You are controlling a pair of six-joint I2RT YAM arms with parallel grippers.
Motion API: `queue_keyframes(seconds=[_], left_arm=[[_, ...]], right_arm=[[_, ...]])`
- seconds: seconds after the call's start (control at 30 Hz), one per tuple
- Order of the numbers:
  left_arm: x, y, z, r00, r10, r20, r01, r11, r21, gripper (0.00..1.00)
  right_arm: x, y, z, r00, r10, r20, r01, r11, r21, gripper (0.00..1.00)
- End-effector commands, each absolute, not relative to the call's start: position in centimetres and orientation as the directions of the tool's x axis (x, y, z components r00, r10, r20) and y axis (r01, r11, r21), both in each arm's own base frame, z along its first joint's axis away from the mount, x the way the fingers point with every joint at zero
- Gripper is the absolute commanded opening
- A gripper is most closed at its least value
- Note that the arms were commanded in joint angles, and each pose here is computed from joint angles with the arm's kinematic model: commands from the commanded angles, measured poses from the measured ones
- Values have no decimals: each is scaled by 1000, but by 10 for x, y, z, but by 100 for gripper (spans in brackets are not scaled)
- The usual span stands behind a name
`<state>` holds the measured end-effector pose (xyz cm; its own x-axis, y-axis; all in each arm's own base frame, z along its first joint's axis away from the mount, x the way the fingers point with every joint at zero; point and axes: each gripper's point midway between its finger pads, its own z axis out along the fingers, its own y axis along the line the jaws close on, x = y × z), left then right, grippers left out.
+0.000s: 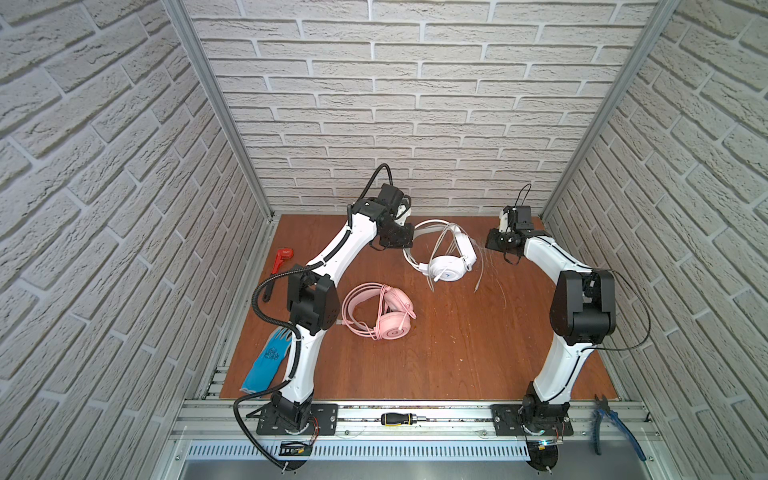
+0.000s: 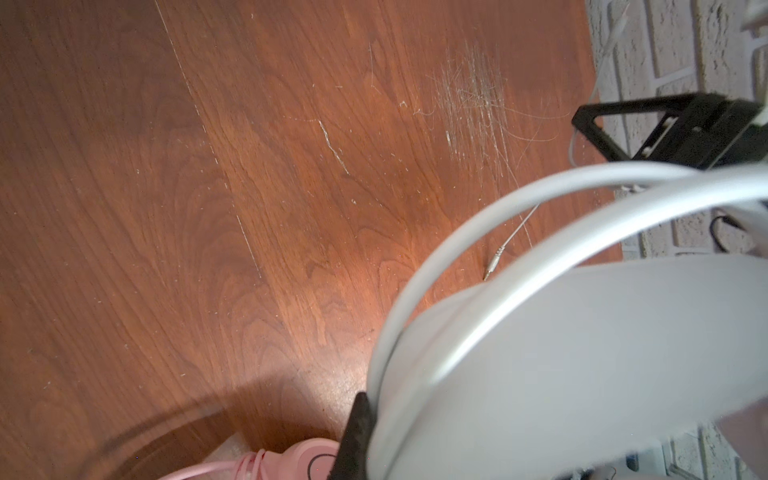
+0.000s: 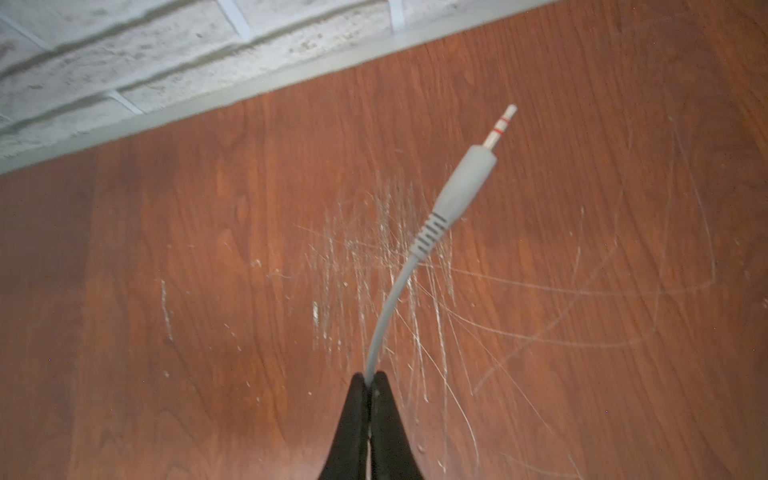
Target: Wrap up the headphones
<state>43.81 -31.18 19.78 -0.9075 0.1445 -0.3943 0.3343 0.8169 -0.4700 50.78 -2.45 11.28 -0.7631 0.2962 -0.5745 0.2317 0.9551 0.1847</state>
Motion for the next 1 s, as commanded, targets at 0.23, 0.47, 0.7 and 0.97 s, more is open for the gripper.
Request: queue_keyframes(seconds=[0.23, 0.47, 0.7, 0.97], left_arm=[[446, -301, 259, -875, 40, -483, 354, 733, -580, 0], [441, -299, 246, -888, 87, -451, 357, 748, -559, 0], [435, -302, 233, -900, 135, -414, 367, 749, -552, 0], [428, -306, 229, -900, 179, -397, 385, 753, -534, 0]], right_arm=[[458, -63, 67, -850, 336, -407, 344, 937, 54, 8], [447, -39, 70, -856, 341, -388, 287, 939, 191, 28], [444, -21, 105, -833, 292, -471, 179, 946, 269, 48], [435, 27, 152, -726, 144, -672, -144, 924, 353, 65]])
